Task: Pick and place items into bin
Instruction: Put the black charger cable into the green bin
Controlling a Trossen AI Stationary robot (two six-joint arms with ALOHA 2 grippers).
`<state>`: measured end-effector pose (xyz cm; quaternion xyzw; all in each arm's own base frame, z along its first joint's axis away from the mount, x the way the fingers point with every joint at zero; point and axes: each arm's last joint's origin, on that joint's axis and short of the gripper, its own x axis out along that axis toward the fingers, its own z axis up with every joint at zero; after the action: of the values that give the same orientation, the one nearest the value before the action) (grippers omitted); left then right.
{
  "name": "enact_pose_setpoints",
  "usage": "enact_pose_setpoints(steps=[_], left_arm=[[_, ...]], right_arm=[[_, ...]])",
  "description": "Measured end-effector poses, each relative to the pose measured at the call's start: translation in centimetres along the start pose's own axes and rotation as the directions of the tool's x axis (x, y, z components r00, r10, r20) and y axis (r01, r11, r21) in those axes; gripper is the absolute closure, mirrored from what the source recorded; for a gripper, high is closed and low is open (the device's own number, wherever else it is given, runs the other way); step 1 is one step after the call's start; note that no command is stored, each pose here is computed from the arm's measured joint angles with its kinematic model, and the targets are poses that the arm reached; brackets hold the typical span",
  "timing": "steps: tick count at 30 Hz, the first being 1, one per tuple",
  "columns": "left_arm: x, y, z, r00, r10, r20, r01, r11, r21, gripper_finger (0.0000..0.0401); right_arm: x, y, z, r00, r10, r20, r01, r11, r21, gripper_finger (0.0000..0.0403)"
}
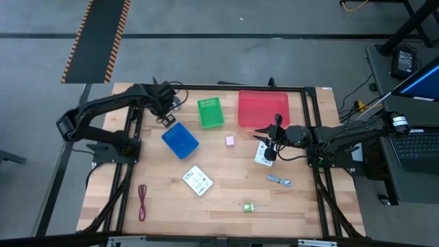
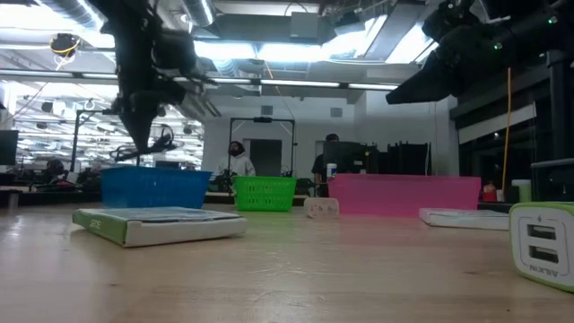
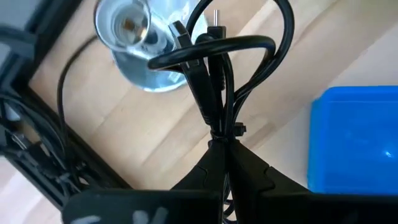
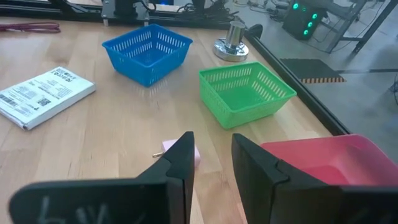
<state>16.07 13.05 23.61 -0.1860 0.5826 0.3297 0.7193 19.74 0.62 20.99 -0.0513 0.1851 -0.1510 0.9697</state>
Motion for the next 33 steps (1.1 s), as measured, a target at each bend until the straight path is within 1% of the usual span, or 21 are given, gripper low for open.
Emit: enact_pose_setpoints(steps=[4, 9, 16, 22, 26, 30, 31, 33], left_arm=[[-1.2, -0.3, -0.2, 0.996, -0.016, 0.086, 0.015, 1.000, 0.013, 0.0398], [-2.1, -1.0, 0.0, 0.983, -0.043, 0.179, 0.033, 0.998, 0.055, 0.0398], [-2.4, -2.6, 0.5, 0.963, -0.132, 0.236, 0.087, 0.978, 0.191, 0.0398], [-2.8, -3.8, 1.1, 0.930, -0.172, 0.326, 0.069, 0.950, 0.304, 0.0398], [-3.1, -4.4, 2.0, 0.893, -0.199, 0.403, 0.050, 0.935, 0.351, 0.0398], [-2.6, -5.2, 3.4, 0.846, -0.269, 0.460, 0.043, 0.895, 0.445, 0.0398], [-2.3, -5.3, 3.8, 0.842, -0.270, 0.467, 0.029, 0.887, 0.460, 0.0398], [-1.4, -5.6, 4.4, 0.850, -0.254, 0.461, -0.003, 0.874, 0.486, 0.0398]], right_arm=[[0.0, 0.0, 0.2, 1.000, 0.000, 0.016, 0.000, 1.000, 0.002, 0.0314], [0.0, 0.0, 0.4, 0.999, -0.001, 0.035, 0.001, 1.000, -0.008, 0.0314], [0.0, 0.0, 0.4, 0.999, -0.001, 0.039, 0.001, 1.000, -0.007, 0.0314], [0.0, 0.0, 0.5, 0.999, -0.002, 0.046, 0.002, 1.000, -0.004, 0.0314], [0.0, 0.0, 0.6, 0.998, -0.002, 0.055, 0.002, 1.000, -0.001, 0.0314], [0.0, 0.0, 0.7, 0.998, -0.002, 0.068, 0.004, 1.000, -0.019, 0.0314], [0.0, 0.0, 0.7, 0.997, -0.002, 0.072, 0.004, 1.000, -0.018, 0.0314], [0.0, 0.0, 0.8, 0.997, -0.003, 0.082, 0.004, 1.000, -0.013, 0.0314]])
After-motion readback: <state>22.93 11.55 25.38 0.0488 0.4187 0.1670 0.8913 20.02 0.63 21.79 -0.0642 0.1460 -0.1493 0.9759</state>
